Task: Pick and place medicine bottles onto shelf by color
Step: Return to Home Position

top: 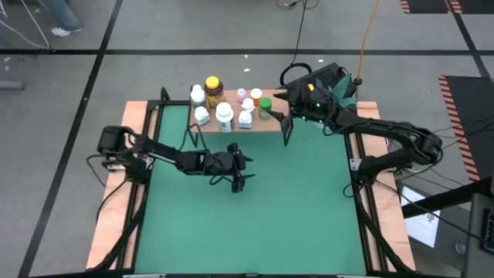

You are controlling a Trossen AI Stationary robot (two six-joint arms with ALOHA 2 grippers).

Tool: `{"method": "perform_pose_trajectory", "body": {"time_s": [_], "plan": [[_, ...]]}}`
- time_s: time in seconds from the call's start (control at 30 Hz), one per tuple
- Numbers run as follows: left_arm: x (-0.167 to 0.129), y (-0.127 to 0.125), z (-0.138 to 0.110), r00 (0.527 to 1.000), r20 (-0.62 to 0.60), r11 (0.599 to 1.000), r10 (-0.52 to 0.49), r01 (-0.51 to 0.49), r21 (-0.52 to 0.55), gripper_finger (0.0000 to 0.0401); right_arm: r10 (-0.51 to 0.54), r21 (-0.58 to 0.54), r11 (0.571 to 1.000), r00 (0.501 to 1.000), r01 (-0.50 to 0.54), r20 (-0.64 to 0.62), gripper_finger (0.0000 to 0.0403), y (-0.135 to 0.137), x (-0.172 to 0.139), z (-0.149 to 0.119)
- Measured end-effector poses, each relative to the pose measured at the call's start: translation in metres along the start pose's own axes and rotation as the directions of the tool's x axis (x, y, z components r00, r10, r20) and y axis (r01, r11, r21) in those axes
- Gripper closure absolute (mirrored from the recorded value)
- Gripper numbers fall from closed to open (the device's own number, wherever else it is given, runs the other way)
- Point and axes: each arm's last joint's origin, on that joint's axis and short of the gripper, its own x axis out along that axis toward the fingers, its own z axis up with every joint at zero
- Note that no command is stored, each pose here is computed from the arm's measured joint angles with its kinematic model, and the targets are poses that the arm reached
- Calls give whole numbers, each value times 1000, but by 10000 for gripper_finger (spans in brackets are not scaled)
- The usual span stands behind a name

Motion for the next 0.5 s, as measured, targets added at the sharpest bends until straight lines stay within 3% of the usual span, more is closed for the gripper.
{"method": "perform_pose_trajectory", "body": {"time_s": [0.13,0.3,0.5], "plan": [[-17,2,10,1000,-15,1000,-6,6,-28,157,56,-23,998,998,-57,-40,78,17,-21,6],[-36,-9,18,999,-10,999,-46,46,-8,229,156,-69,985,987,-159,-39,81,46,-50,-5],[-62,-11,31,997,22,996,-70,69,63,325,264,-102,960,964,-260,27,130,71,-86,-13]]}}
